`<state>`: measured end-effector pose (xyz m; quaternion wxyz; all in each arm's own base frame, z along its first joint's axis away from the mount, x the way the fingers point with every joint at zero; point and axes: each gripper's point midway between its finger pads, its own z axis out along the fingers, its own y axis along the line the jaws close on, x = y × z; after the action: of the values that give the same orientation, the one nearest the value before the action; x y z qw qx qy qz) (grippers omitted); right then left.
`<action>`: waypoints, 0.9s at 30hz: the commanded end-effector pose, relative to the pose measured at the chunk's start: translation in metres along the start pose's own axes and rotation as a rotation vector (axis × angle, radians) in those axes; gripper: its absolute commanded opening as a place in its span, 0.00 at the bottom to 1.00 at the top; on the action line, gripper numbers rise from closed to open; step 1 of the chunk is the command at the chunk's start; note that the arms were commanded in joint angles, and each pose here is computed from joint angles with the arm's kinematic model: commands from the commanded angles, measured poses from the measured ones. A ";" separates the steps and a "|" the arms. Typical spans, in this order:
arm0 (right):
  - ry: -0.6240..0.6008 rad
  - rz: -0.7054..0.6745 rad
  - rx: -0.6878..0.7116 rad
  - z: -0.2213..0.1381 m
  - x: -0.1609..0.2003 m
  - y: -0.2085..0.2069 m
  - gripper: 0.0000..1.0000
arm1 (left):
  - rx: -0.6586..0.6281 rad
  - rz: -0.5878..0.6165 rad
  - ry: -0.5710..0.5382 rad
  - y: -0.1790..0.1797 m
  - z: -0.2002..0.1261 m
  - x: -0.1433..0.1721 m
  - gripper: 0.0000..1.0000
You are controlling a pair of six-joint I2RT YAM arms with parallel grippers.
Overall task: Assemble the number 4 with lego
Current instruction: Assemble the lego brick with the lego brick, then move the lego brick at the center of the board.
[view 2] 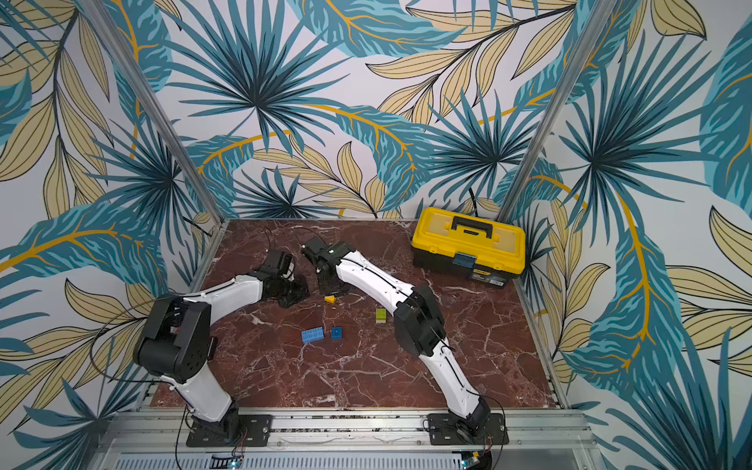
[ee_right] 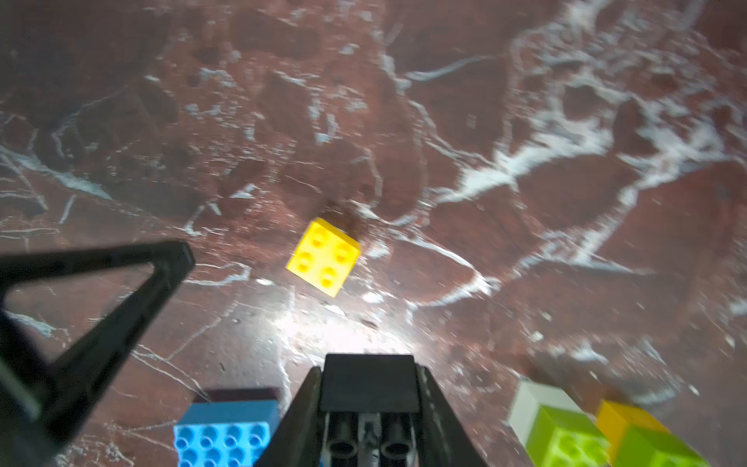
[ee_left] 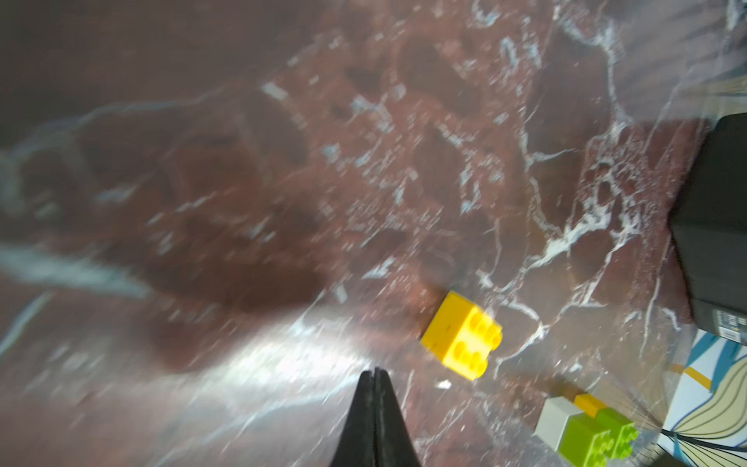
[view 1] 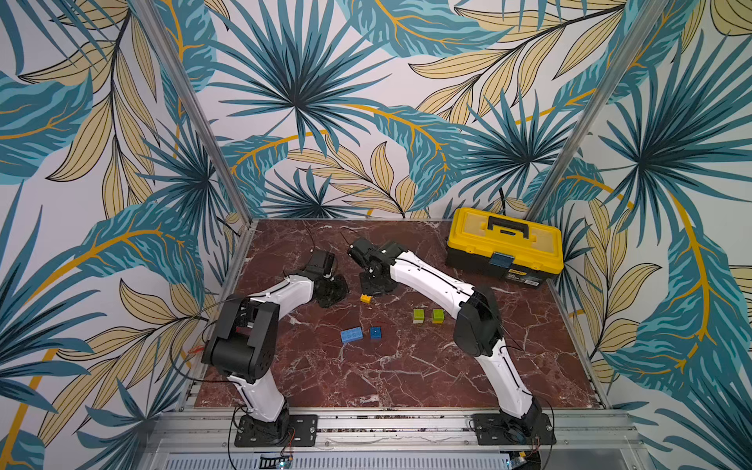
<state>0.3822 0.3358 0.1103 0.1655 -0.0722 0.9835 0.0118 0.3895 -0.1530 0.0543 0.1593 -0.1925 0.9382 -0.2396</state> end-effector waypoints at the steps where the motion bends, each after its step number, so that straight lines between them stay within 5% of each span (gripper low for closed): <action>1: 0.004 0.101 0.012 -0.007 0.006 -0.020 0.27 | 0.070 0.037 0.009 -0.025 0.014 -0.006 0.05; 27: 0.002 0.118 -0.039 -0.042 0.046 -0.049 0.27 | 0.119 0.124 0.072 -0.056 0.059 0.028 0.05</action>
<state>0.3370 0.2775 0.1227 0.1562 -0.0060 0.9874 0.0253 0.3958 -0.2263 0.0266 0.1434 -0.1221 0.9387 -0.2886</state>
